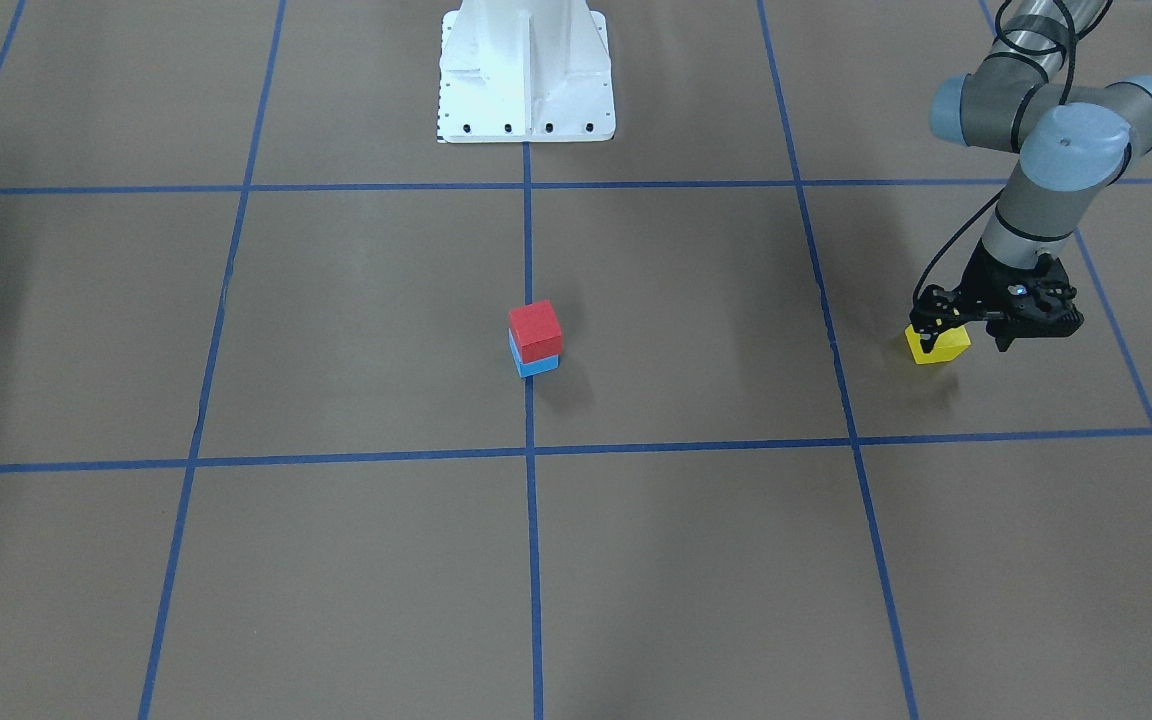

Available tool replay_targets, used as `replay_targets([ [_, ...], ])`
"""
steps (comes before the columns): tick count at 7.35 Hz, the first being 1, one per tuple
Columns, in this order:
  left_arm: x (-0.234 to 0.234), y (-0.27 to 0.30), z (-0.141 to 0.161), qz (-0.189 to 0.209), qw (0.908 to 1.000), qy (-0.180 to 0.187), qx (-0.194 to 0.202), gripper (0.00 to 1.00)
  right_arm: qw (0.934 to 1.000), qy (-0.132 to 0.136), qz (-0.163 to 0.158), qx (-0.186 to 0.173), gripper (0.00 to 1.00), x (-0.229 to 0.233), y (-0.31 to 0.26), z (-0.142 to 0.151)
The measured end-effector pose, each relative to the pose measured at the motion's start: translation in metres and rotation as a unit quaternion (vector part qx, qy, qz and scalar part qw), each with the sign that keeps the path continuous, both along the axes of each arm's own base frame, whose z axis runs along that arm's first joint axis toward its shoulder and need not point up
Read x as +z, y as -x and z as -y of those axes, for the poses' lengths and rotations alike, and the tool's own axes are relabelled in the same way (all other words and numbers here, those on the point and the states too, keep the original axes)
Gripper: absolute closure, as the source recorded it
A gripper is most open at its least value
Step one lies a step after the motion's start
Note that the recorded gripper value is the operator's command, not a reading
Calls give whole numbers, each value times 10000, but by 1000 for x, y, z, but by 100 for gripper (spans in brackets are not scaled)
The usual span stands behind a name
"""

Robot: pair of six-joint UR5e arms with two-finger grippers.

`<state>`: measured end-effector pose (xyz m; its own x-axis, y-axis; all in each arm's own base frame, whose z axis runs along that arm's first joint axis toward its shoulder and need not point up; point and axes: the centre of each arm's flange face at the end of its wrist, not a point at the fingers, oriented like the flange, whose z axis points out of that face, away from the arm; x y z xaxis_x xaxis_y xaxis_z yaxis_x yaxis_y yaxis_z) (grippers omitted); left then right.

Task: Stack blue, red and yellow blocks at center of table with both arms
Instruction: 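Lower the left gripper onto the yellow cube and grasp it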

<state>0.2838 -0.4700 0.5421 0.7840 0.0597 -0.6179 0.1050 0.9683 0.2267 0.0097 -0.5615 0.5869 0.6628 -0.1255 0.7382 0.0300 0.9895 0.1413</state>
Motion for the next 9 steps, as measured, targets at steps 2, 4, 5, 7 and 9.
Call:
replay_targets([
  [2, -4, -2, 2, -56, 9999, 53, -90, 0, 10000, 0, 0, -1, 1, 0, 0, 0],
  [4, -5, -2, 2, -76, 9999, 67, -107, 0, 10000, -1, -6, -3, 1, 1, 0, 0],
  [5, -6, -4, 0, -116, 9998, 129, -138, 0, 10000, -3, -7, -4, 1, 0, 0, 1],
  [7, -6, -8, -5, -264, 9989, 351, -144, 0, 10000, -7, -8, -4, 1, 0, 0, 1],
  [9, -3, -8, -7, -282, 9986, 429, -124, 54, 10000, -9, -8, -4, 1, 0, 0, 1],
])
